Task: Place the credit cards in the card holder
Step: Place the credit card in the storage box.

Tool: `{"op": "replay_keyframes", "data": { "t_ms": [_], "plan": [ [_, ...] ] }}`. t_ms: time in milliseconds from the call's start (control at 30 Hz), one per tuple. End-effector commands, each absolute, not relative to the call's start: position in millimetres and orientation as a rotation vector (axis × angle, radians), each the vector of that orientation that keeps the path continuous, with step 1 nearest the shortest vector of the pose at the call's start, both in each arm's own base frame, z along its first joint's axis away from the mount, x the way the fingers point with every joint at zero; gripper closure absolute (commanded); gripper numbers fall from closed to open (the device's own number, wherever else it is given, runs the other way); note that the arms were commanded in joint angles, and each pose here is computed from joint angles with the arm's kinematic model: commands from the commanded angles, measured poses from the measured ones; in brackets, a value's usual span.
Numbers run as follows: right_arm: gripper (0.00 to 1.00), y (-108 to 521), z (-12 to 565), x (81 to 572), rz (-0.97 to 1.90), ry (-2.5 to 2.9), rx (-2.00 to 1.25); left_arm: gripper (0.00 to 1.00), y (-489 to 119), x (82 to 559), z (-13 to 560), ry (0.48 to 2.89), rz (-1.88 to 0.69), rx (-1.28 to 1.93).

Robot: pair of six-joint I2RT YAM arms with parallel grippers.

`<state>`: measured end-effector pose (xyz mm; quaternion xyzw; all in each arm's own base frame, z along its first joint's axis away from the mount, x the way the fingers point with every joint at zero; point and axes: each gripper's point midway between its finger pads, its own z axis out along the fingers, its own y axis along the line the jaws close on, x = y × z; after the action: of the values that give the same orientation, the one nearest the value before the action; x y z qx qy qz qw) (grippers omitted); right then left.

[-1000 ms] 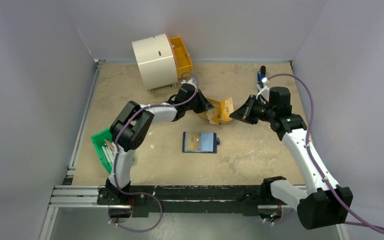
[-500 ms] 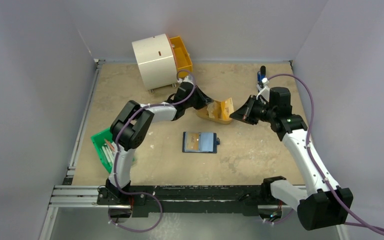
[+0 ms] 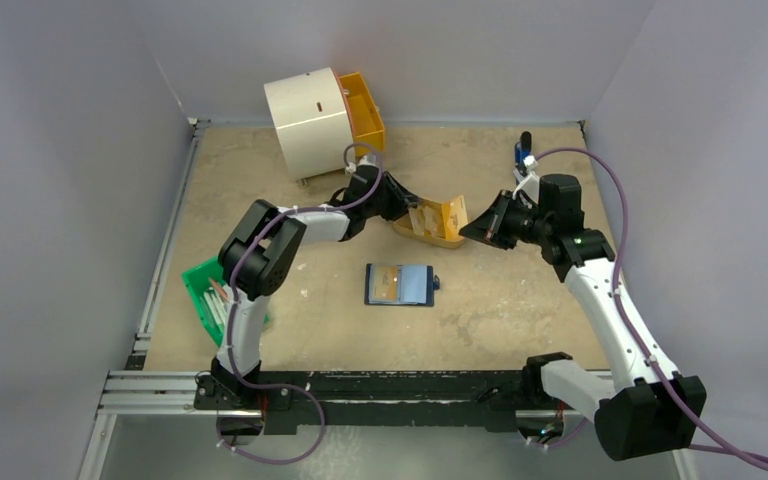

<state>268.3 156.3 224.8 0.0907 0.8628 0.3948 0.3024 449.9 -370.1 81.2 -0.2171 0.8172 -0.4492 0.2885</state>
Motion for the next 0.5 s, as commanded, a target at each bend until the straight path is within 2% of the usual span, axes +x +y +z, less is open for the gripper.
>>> {"op": "replay_keyframes", "data": {
  "t_ms": [0,333,467],
  "plan": [
    [1.0,156,247,274,1.047,2.211,0.188,0.7,-368,449,110,2.151,-1.196,-0.524],
    [1.0,154,231,269,1.025,2.239,0.164,0.52,-351,444,161,2.092,-1.124,-0.478],
    [1.0,154,225,270,1.023,2.231,0.172,0.51,-342,444,184,2.057,-1.083,-0.455]
  ]
}}
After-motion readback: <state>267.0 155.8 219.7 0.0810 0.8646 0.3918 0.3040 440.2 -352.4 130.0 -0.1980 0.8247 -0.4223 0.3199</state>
